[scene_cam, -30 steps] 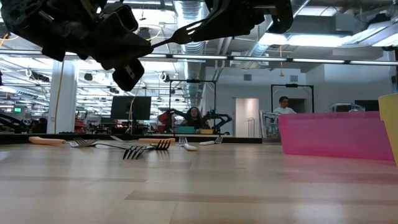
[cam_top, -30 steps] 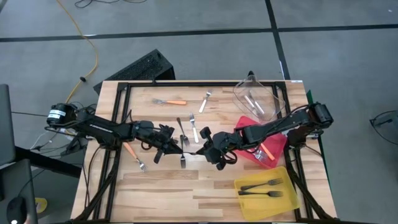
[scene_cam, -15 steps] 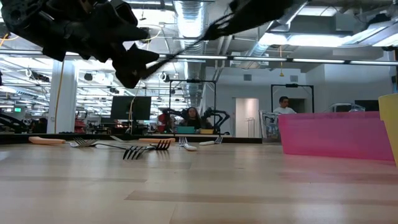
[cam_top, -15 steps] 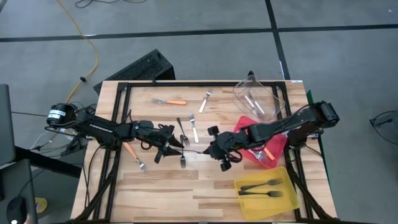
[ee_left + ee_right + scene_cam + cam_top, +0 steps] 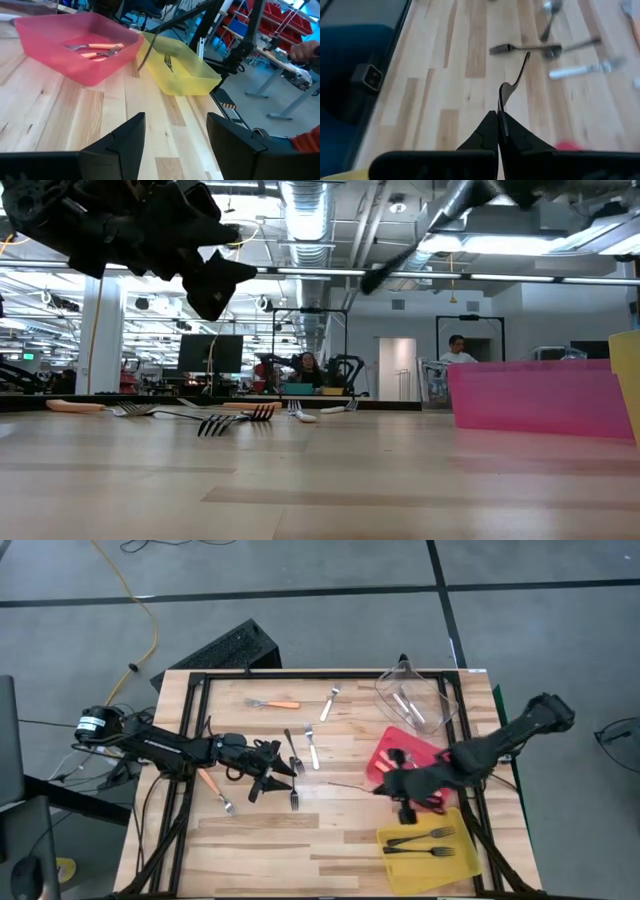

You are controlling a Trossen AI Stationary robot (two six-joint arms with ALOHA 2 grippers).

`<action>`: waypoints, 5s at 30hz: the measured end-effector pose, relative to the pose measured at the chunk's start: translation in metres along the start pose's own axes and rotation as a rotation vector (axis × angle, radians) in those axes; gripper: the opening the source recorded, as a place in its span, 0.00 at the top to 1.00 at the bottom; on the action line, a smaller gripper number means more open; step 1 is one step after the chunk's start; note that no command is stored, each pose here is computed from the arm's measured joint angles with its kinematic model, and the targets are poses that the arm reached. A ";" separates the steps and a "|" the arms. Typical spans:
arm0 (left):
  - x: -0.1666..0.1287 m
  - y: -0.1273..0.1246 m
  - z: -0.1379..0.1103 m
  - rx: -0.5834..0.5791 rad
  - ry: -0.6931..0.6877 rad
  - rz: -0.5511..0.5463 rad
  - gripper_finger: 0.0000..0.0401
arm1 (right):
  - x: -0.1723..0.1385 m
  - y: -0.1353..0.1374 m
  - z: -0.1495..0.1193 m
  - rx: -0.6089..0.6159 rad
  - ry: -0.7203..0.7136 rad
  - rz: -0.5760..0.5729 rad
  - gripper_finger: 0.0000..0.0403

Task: Sort silverware by color (type)
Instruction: Put the black fork into the yellow bin, then put the white fork into the transparent bin

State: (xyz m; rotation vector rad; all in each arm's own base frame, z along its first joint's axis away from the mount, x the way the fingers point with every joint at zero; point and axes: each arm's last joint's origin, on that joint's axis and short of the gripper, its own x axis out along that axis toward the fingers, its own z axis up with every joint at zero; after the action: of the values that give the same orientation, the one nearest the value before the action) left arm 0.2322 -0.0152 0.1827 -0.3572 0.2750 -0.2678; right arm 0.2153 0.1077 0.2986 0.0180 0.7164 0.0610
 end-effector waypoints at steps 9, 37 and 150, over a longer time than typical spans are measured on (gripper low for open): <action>0.000 -0.001 0.003 0.034 -0.031 -0.001 0.51 | -0.056 0.014 -0.044 0.362 0.015 0.039 0.95; 0.000 0.002 0.006 0.028 -0.083 0.096 0.51 | -0.093 0.084 -0.174 0.899 -0.249 0.313 0.95; -0.002 0.007 0.009 0.007 -0.146 0.240 0.51 | -0.054 0.058 -0.123 0.996 0.108 0.209 0.61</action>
State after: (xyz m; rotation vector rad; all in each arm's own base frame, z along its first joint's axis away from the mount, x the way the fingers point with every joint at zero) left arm 0.2347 -0.0053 0.1881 -0.3314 0.1712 -0.0064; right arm 0.0913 0.1618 0.2431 1.0485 0.7908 -0.1013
